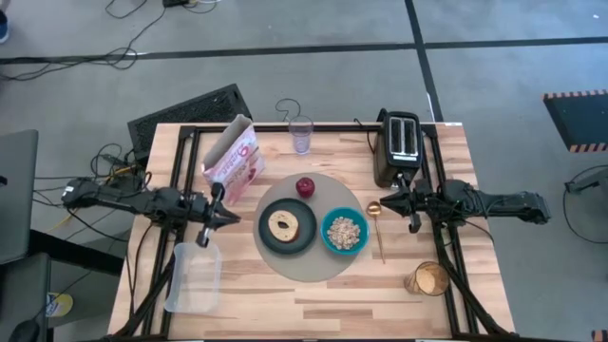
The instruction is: Arrange a breakfast setting
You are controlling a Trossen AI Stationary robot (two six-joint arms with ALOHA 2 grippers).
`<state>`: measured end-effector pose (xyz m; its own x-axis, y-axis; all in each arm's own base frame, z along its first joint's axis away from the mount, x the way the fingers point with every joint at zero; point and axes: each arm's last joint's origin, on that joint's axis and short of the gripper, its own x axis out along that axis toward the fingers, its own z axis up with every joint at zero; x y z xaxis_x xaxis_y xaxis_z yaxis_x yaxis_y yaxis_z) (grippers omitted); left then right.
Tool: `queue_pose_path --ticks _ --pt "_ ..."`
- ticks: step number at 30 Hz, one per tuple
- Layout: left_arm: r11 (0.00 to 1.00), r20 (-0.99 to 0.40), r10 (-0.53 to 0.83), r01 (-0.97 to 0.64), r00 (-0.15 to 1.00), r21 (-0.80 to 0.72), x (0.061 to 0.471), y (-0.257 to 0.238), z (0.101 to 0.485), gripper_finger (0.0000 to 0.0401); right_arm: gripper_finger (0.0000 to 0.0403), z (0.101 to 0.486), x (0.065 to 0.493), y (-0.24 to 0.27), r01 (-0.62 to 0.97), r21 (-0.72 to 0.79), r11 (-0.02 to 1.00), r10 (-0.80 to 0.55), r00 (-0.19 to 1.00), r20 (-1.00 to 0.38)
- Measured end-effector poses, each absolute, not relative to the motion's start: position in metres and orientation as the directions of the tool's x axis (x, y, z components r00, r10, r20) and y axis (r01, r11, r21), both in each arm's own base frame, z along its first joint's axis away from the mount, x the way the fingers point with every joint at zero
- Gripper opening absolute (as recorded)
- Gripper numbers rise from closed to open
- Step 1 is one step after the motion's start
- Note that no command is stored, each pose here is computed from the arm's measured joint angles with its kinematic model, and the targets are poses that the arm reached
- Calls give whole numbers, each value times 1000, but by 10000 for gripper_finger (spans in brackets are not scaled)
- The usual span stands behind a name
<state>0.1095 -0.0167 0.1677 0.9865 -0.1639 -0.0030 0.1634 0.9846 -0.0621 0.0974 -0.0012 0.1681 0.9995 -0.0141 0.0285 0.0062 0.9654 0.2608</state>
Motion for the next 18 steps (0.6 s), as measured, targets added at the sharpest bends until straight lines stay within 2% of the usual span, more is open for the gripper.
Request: queue_pose_path --ticks 14,18 --pt "998 -42 -20 18 999 -54 110 -7 164 20 72 167 97 -1 9 259 966 -16 1000 22" --pt "999 -119 23 -28 993 -42 110 -5 156 20 72 167 97 -1 10 259 966 -16 1000 21"
